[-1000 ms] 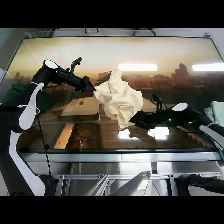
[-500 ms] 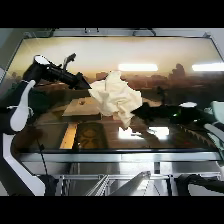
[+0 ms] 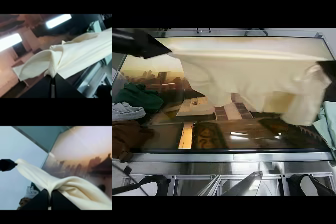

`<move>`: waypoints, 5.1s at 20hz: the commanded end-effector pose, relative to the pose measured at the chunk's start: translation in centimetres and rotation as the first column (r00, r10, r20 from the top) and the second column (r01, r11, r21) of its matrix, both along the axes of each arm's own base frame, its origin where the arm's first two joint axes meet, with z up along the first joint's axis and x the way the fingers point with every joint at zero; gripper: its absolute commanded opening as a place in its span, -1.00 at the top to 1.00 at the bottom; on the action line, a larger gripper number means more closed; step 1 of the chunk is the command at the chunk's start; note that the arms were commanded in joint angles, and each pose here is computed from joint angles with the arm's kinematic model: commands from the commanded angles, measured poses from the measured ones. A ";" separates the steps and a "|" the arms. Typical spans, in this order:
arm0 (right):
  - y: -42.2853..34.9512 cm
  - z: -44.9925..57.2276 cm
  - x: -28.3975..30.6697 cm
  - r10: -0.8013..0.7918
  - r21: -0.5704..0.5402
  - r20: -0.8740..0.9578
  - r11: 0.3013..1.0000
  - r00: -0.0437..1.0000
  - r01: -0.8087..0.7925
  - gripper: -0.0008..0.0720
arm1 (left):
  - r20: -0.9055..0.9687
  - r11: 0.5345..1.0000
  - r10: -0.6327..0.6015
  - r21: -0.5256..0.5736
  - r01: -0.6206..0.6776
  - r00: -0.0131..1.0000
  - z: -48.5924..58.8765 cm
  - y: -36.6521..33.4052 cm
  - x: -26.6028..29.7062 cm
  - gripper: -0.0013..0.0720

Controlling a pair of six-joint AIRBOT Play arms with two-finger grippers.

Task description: Fold the shirts.

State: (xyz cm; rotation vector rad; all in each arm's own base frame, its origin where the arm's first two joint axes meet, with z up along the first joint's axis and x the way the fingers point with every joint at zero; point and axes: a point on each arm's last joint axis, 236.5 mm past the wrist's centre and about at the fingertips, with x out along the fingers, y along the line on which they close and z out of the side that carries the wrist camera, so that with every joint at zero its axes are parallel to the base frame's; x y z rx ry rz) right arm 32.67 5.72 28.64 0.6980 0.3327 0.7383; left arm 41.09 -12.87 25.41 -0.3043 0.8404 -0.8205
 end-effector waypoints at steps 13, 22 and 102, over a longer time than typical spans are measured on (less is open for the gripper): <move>8.9 0.5 1.6 0.160 -0.315 0.003 0.937 0.987 -0.151 0.90 | -0.024 0.953 0.252 0.182 -0.243 0.967 -2.6 4.1 -9.6 0.90; 12.1 -25.6 14.2 0.252 -0.014 -0.573 0.948 0.780 -0.317 -0.02 | -0.457 0.942 0.325 0.233 -0.242 0.828 -27.0 9.6 -2.6 0.16; 1.7 16.5 -10.4 0.148 0.071 0.466 0.976 0.872 -0.204 0.91 | 0.565 0.972 0.024 -0.207 0.114 0.825 20.7 -0.2 -19.8 0.92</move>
